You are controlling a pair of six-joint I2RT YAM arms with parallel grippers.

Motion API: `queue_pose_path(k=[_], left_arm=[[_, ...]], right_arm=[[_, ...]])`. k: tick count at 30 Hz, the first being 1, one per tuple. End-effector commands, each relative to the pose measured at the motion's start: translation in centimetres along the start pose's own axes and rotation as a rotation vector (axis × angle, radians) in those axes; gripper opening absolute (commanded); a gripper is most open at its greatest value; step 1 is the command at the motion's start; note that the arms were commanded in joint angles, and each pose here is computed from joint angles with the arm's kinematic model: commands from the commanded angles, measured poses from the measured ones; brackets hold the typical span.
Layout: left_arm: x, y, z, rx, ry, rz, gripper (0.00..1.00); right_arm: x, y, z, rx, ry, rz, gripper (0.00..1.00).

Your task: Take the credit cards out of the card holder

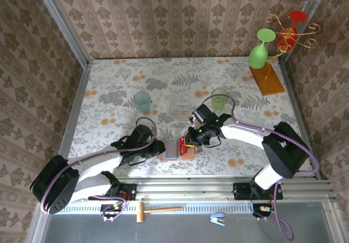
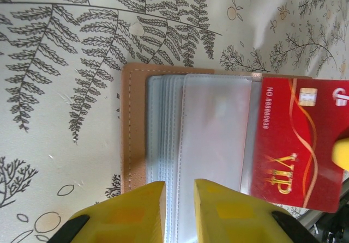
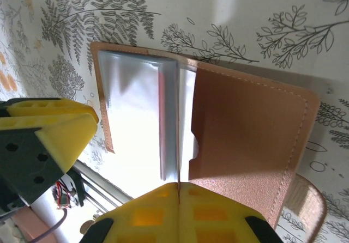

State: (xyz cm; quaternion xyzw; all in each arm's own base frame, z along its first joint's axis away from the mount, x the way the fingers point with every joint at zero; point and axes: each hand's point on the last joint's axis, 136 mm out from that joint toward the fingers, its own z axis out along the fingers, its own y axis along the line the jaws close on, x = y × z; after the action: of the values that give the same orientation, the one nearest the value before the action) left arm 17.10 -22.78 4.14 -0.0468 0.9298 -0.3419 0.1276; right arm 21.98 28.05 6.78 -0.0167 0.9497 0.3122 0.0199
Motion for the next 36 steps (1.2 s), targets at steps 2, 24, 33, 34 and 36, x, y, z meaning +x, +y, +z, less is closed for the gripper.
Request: queue_pose_path(k=[2, 24, 33, 34, 36], left_arm=[[0.1, 0.6, -0.1, -0.003, -0.003, 0.001, 0.21], [-0.7, 1.1, -1.0, 0.009, -0.041, -0.008, 0.21], [-1.5, 1.4, -1.3, 0.011, -0.068, -0.031, 0.22], [-1.5, 1.4, -1.3, 0.012, -0.071, -0.033, 0.22], [-1.6, 1.3, -1.3, 0.017, -0.075, -0.033, 0.23]], right_arm=[[-0.1, 1.1, -2.7, 0.053, -0.005, -0.215, 0.0], [-6.7, 1.7, -6.9, 0.413, 0.246, -1.372, 0.0], [-11.7, 3.3, -6.9, 0.423, 0.295, -1.45, 0.0], [-12.2, 3.3, -6.8, 0.423, 0.3, -1.45, 0.0], [-13.2, 3.4, -6.7, 0.419, 0.304, -1.449, 0.0]])
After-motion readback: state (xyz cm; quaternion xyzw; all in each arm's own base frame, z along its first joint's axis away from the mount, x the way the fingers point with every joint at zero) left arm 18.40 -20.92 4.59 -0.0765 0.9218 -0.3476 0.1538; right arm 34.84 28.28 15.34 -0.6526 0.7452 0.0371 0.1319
